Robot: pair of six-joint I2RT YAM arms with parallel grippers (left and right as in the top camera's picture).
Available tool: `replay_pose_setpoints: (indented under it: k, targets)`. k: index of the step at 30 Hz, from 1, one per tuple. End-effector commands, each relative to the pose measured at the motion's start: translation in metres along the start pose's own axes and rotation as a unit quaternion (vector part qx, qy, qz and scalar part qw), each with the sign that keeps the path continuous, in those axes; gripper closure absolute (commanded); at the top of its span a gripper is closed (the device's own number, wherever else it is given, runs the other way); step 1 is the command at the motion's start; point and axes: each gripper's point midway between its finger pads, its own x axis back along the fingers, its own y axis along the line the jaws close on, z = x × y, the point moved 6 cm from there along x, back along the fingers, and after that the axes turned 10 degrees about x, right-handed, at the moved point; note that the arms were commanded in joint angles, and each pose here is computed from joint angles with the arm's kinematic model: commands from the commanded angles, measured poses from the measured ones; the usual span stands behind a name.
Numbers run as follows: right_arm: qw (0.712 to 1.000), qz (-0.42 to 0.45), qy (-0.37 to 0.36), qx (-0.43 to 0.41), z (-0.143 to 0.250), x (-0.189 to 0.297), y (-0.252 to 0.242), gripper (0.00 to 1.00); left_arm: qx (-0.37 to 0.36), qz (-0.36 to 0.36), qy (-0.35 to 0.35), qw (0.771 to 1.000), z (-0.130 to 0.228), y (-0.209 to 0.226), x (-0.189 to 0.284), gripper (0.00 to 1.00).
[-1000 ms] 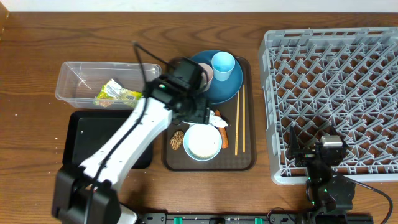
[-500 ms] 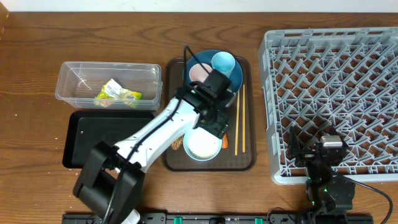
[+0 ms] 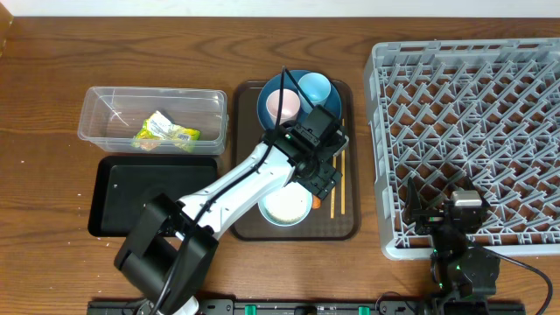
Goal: Sort waste into correct bins and load items into the dishwasher rack
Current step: 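Move the left gripper back to the white tissue by the carrot, then lower the left gripper and grasp the white tissue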
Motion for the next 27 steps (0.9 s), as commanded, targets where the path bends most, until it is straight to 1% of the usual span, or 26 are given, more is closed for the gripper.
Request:
replay_pose_setpoints:
  k: [1, 8, 20, 22, 26, 27]
  targets:
    - [1.0, 0.001, 0.001, 0.004, 0.001, 0.0, -0.001, 0.01, -0.001, -0.01, 0.011, 1.0, 0.002, 0.004, -0.011, 0.2]
    - [1.0, 0.001, 0.001, 0.004, 0.001, 0.0, -0.001, 0.01, 0.0, -0.011, 0.017, 1.0, 0.001, 0.006, -0.025, 0.2]
    - [1.0, 0.001, 0.001, 0.004, 0.001, 0.0, -0.001, 0.01, 0.002, -0.012, 0.02, 1.0, 0.001, 0.007, -0.032, 0.21]
    - [1.0, 0.001, 0.001, 0.004, 0.001, 0.0, -0.001, 0.01, 0.002, -0.012, 0.019, 1.0, 0.001, 0.007, -0.032, 0.26]
    - [1.0, 0.001, 0.001, 0.004, 0.001, 0.0, -0.001, 0.01, 0.002, -0.011, 0.017, 1.0, 0.0, 0.007, -0.032, 0.28]
    - [1.0, 0.001, 0.001, 0.004, 0.001, 0.0, -0.001, 0.01, 0.002, -0.011, 0.017, 1.0, 0.0, 0.007, -0.032, 0.3]
